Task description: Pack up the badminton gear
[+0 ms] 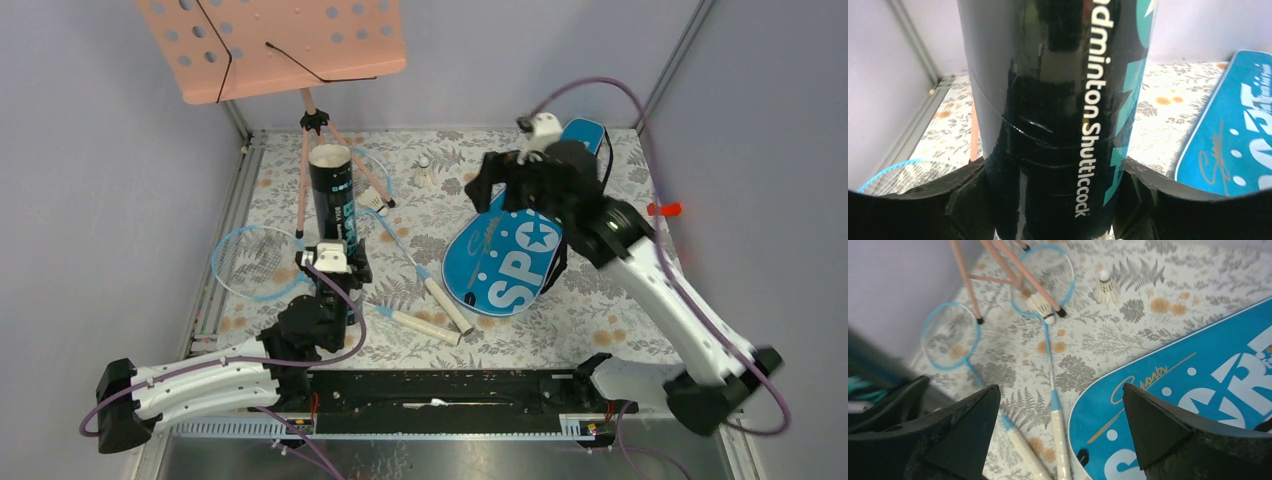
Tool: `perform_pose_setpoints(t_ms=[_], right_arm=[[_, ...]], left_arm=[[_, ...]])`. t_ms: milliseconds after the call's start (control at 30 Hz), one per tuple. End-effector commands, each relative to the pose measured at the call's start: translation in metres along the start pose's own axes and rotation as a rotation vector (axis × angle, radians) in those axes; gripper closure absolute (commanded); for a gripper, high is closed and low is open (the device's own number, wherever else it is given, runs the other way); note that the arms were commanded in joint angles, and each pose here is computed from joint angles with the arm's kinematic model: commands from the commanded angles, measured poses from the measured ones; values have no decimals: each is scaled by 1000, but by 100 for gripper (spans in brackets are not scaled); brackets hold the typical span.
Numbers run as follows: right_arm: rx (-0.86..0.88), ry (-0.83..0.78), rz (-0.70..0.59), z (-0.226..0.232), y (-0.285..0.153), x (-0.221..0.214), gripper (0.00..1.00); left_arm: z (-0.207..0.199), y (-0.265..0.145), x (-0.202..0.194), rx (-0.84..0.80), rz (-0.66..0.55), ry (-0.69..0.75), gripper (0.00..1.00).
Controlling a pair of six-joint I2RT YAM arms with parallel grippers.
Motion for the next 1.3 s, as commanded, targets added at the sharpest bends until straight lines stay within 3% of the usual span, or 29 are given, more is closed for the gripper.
perform_pose_setpoints(t_ms=[0,300,600,867,1033,1267], right_arm=[[-46,54,91,-10,80,2,0],[-275,39,133,-49,263,-21,1],[-290,121,-11,-77,402,-49,0],[-332,352,-67,-101,423,-59,8],[-298,537,3,-111,434,-77,18],[-315,553,47,-111,430,-83,23]], left_arm=[[14,2,16,169,28,-123,92],[8,3,7,172,53,-85,93],[8,1,2,146,42,-108,93],[9,0,0,161,56,-104,93],[10,0,0,161,54,-103,93],[12,-1,-1,164,50,-109,93]])
Point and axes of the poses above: each gripper's point midway between its finger pads, its own y axis out along the fingers, its own z axis along the line the jaws close on, x = y × z, the point moved 9 cm from there along -y, back along the fingers, and after that the axes turned 15 degrees about y, right-handed, at the moved point
